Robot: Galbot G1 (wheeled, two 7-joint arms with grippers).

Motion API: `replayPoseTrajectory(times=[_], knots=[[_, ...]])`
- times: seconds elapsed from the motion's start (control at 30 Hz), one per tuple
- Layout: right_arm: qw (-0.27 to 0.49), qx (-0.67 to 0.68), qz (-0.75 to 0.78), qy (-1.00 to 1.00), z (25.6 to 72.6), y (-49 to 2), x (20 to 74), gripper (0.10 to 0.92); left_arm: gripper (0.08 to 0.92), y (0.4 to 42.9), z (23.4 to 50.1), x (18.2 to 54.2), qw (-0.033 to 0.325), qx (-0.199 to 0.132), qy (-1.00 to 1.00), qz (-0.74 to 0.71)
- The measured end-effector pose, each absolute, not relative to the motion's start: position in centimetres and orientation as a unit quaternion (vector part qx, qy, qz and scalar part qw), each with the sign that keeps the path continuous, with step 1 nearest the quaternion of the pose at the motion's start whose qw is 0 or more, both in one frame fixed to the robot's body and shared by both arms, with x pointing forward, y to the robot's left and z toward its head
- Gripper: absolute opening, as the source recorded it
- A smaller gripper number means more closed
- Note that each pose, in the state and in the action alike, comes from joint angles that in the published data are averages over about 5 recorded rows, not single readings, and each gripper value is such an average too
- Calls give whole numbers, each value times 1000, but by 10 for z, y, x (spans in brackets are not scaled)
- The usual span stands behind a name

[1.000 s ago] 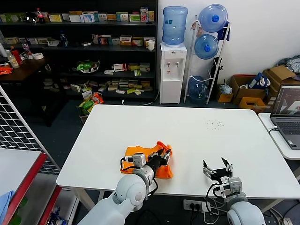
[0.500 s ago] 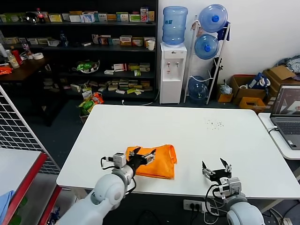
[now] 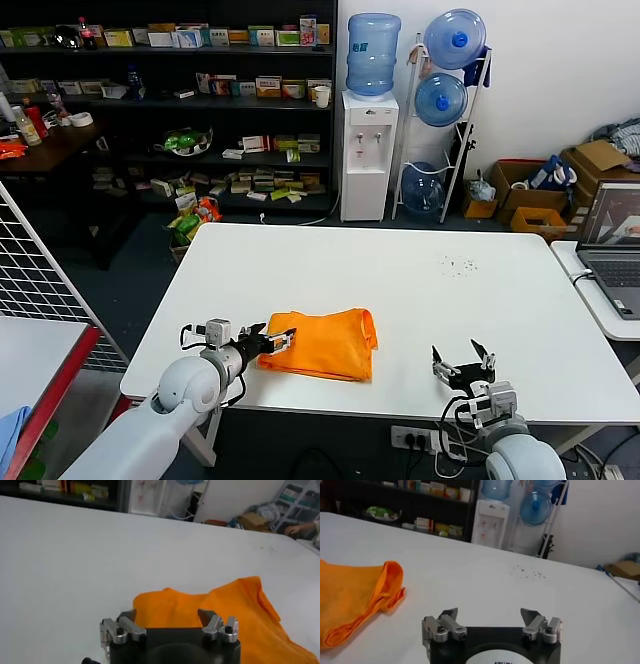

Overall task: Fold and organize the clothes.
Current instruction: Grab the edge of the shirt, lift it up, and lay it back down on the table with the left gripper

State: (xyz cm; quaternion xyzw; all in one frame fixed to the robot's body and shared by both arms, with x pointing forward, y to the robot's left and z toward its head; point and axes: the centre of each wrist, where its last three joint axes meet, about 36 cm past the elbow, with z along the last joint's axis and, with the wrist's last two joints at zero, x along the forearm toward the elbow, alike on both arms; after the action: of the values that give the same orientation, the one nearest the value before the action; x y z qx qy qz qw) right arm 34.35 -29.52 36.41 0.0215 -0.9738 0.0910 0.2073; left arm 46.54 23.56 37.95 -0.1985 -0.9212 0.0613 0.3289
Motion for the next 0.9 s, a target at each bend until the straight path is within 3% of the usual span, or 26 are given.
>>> replayPoseTrajectory(times=[0.2, 0.9], knots=[[207, 20, 91, -974, 364, -297, 342, 823, 778, 250, 367, 475, 355, -200, -911, 69], [200, 26, 84, -976, 368, -287, 349, 823, 181, 262, 372, 473, 361, -204, -904, 108]])
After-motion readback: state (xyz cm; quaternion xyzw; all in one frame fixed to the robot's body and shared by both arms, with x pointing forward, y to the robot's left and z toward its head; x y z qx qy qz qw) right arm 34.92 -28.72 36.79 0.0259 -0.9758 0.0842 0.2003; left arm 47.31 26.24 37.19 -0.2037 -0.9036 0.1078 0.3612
